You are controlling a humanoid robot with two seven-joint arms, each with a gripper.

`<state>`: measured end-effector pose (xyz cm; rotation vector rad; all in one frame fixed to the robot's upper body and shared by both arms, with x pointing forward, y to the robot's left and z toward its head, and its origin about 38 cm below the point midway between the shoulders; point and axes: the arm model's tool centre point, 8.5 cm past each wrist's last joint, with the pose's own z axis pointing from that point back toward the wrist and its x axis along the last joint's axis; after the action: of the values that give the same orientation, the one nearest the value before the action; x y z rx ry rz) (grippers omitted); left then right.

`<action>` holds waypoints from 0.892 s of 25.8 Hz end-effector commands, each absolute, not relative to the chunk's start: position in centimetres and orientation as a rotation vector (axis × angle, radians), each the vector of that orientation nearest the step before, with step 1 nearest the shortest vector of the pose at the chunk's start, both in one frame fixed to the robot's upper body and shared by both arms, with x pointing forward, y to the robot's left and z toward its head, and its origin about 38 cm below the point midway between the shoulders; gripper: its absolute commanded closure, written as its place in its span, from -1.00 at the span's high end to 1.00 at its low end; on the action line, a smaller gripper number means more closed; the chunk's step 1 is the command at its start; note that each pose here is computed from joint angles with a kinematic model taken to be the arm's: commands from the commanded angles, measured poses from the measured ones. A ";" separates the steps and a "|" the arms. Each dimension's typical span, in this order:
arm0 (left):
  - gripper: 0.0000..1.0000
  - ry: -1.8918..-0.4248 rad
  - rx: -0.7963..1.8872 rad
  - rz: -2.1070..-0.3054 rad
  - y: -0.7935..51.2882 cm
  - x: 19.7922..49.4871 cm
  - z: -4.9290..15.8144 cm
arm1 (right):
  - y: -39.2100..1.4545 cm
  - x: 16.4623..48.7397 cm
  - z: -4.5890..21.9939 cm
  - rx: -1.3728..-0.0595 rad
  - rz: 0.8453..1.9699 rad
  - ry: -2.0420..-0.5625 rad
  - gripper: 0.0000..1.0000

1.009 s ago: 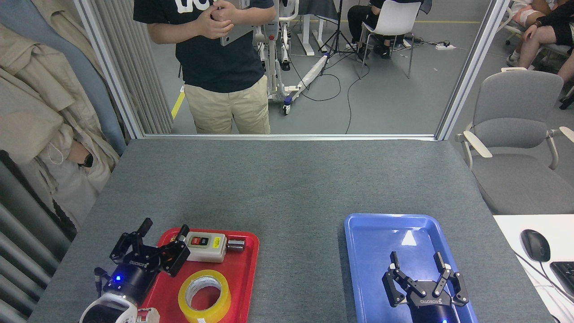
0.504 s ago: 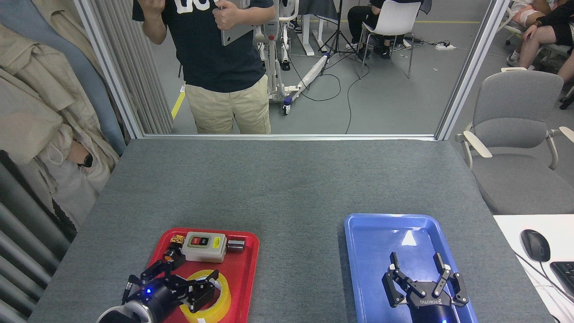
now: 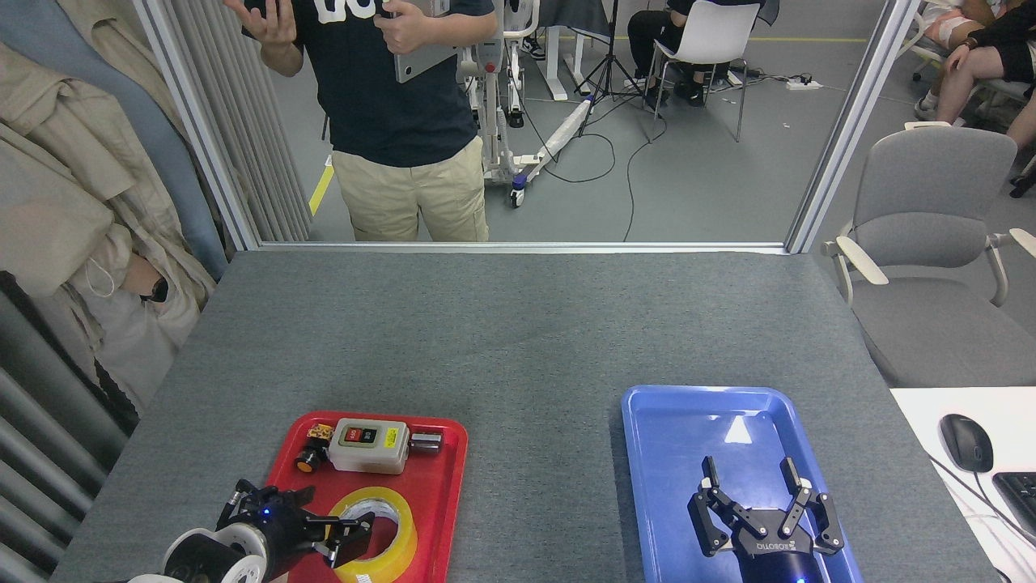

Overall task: Place and move tape with both arms
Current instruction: 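Grasp the yellow tape roll with the left gripper, then lift the tape and carry it toward the right gripper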

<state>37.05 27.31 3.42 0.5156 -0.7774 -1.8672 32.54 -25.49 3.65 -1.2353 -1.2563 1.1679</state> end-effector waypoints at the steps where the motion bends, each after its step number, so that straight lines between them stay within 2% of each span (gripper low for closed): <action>1: 1.00 -0.639 0.457 -1.903 27.9 36.7 2.7 | -25.5 32.5 3.7 -1.237 1.167 -1.261 0.99; 3: 1.00 -0.578 0.434 -1.915 28.1 36.6 2.4 | -25.5 32.5 3.7 -1.238 1.168 -1.260 0.99; 6: 0.95 -0.572 0.426 -1.916 28.0 37.0 2.2 | -25.5 32.5 3.6 -1.236 1.170 -1.260 0.99; 7: 0.74 -0.569 0.423 -1.914 28.1 37.1 2.1 | -25.5 32.5 3.6 -1.236 1.170 -1.260 0.99; 11: -0.84 -0.552 0.411 -1.928 28.3 37.5 1.9 | -25.4 32.2 3.4 -1.230 1.172 -1.257 0.99; 12: -1.00 -0.559 0.405 -1.940 28.0 37.5 1.8 | -25.5 32.2 3.3 -1.229 1.173 -1.254 0.99; 15: -1.00 -0.598 0.376 -1.962 27.6 37.5 1.9 | -25.5 32.2 3.3 -1.230 1.174 -1.253 0.99; 17: -1.00 -0.670 0.358 -1.970 26.7 38.0 2.6 | -25.6 32.1 3.3 -1.229 1.174 -1.252 0.99; 20: -1.00 -0.986 0.224 -1.853 25.5 39.3 5.5 | -25.6 32.1 3.3 -1.229 1.177 -1.253 0.98; 23: -1.00 -1.406 0.045 -1.774 24.8 40.0 8.6 | -25.5 32.1 3.4 -1.223 1.185 -1.263 0.97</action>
<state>39.36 25.46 5.71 0.1789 -1.0444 -1.8572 32.11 -25.56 3.35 -1.2303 -1.2586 1.1767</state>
